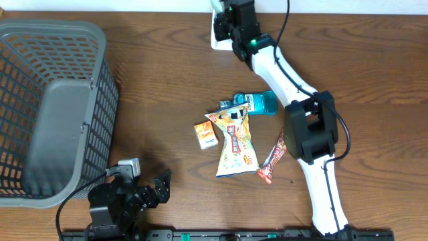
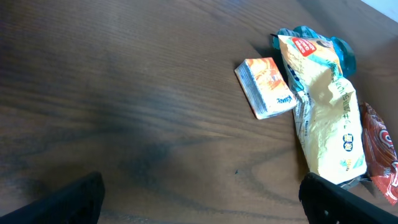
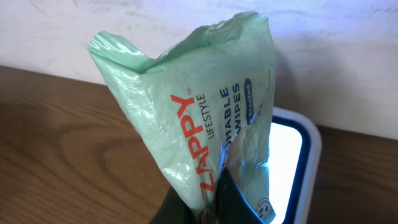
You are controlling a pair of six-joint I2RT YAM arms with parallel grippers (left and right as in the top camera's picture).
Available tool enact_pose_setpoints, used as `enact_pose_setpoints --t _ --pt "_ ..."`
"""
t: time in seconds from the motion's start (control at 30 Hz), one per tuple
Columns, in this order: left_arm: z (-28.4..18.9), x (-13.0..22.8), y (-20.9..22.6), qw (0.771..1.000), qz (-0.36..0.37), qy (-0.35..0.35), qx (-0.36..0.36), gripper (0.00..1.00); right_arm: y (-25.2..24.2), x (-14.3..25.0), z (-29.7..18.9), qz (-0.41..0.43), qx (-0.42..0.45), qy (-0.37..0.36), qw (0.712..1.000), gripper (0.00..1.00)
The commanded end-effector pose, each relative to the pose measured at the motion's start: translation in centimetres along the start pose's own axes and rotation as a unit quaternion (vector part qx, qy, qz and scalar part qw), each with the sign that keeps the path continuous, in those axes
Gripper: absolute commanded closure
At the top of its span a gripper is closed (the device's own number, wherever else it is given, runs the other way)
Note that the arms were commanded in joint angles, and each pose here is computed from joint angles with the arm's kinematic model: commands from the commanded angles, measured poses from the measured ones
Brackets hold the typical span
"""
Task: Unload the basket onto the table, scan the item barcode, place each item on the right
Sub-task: 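Carry the wipes pack to the right table edge and release it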
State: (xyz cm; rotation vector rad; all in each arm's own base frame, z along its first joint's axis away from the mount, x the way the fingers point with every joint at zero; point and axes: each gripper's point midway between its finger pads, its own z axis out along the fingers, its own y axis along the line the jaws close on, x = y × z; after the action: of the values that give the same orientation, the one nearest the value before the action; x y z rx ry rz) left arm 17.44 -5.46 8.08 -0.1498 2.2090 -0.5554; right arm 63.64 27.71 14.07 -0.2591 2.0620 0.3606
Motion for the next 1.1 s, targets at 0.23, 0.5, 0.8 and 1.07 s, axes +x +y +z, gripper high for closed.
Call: enact_pose_setpoints --t 0.23,0.5,0.8,1.07 --pt "0.0 0.1 -0.1 1.000 -0.007 0.001 0.004 0.00 -6.0 -1.9 -3.5 0.008 0.191 -0.001 0.982 0.99" --pt "0.0 0.1 -0.1 1.000 -0.007 0.001 0.004 0.00 -14.0 -5.4 -15.0 -0.016 0.420 0.023 0.907 0.99" --pt "0.0 0.1 -0.1 1.000 -0.007 0.001 0.004 0.00 -23.9 -3.7 -24.7 -0.015 0.608 0.083 0.789 0.99" --pt "0.0 0.1 -0.1 1.000 -0.007 0.001 0.004 0.00 -33.0 2.1 -30.5 0.104 0.661 0.146 0.729 0.99"
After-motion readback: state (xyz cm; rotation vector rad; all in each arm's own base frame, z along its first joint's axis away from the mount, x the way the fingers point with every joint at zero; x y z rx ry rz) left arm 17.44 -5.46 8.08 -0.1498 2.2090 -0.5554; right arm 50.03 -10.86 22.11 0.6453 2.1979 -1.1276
